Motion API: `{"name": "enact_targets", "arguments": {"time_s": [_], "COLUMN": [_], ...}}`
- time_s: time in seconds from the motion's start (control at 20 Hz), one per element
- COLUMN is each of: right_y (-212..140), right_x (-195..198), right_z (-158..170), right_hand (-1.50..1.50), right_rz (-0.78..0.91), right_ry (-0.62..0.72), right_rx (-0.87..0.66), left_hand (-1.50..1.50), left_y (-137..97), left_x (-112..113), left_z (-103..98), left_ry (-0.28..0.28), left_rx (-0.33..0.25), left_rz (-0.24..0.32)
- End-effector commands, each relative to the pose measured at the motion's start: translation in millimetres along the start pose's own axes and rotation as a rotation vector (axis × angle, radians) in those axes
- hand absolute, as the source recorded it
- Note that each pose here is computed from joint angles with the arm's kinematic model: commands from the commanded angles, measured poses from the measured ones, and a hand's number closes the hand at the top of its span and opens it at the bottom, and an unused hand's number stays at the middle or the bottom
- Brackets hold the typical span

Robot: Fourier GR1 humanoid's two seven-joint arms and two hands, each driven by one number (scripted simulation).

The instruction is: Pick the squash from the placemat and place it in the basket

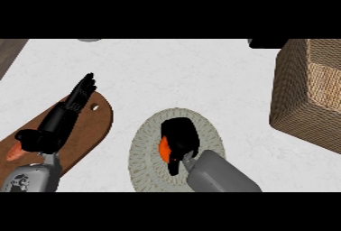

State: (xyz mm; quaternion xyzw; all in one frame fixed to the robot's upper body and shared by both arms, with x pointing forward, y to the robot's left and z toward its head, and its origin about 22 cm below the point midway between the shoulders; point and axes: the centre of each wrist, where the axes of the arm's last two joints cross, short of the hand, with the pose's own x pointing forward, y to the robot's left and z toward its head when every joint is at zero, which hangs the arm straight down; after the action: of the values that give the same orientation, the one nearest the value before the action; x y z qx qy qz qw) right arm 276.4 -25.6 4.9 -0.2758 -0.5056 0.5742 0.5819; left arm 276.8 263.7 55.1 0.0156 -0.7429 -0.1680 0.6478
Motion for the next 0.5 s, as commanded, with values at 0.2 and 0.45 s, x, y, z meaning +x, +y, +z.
{"name": "enact_targets", "arguments": {"time_s": [0.2,0.45], "right_y": [7,-17], "right_x": [-33,-103], "right_z": [37,78], "right_hand": [1.50,1.50], "right_rz": [0.047,-0.020], "right_ry": [0.078,0.159], "right_rx": [-0.124,-0.182], "left_hand": [0.00,0.00], "left_y": [-4,-4], "left_x": [4,1], "left_z": [-4,0], "left_ry": [-0.003,-0.004], "left_rx": [0.002,0.026], "left_rz": [0.001,-0.003]}}
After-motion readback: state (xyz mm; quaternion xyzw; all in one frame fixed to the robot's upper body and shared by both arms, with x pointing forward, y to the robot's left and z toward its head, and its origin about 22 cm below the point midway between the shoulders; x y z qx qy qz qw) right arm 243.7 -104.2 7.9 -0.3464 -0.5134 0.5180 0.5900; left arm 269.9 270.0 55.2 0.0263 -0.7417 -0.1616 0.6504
